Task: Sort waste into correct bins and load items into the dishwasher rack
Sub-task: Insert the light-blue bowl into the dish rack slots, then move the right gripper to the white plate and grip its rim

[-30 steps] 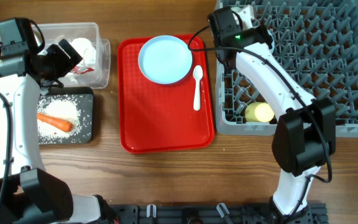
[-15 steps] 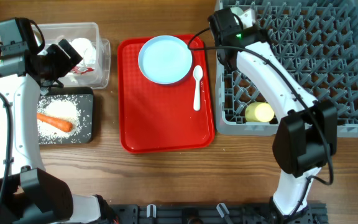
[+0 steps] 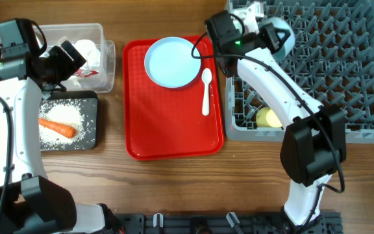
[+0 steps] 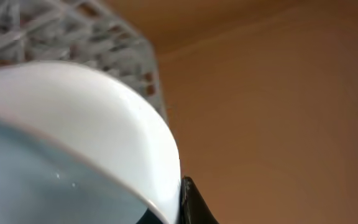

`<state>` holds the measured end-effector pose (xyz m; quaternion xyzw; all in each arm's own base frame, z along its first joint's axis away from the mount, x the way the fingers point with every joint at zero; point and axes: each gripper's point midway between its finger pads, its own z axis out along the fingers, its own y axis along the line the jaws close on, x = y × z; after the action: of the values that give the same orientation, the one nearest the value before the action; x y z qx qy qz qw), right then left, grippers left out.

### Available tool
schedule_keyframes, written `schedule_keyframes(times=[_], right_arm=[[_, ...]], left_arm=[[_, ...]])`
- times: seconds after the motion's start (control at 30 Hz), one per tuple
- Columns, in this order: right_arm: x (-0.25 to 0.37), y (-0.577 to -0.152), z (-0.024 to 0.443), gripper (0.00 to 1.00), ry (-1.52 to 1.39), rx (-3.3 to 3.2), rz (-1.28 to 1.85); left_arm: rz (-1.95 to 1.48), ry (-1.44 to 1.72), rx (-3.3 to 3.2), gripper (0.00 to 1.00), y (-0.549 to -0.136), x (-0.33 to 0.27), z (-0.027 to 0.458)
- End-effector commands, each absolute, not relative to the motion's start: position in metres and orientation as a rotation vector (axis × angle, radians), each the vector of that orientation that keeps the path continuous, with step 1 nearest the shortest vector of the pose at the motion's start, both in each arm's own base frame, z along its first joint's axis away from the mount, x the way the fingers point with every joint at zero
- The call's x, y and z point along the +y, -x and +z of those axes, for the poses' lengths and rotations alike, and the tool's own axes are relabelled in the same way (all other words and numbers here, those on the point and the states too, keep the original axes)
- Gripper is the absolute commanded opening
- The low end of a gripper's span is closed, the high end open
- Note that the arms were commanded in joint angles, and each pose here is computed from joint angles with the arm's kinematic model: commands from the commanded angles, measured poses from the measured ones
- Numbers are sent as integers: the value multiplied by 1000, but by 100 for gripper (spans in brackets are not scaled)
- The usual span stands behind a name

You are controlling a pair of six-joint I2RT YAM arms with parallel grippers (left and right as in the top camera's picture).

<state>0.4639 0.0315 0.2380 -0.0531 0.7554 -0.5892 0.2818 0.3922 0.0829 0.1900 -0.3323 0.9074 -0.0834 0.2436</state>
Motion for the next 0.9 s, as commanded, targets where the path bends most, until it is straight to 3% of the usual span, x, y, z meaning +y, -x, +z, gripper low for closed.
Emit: schedule_keyframes(times=[0.0,0.47,0.7,0.87], right_arm=[[29,-465,252,4,88,1934,-1685],[39,-455,201,4,92,2007,-1531],[58,-464,161,4,167,2203,-1256],[58,-462,159,4,177,2213,-1258]], left_arm=[[-218,919,2471,100,-393,87,191],[-218,919,2471,100,-393,87,191],[-218,919,2471,100,-393,87,191],[-218,919,2471,100,-393,87,191]])
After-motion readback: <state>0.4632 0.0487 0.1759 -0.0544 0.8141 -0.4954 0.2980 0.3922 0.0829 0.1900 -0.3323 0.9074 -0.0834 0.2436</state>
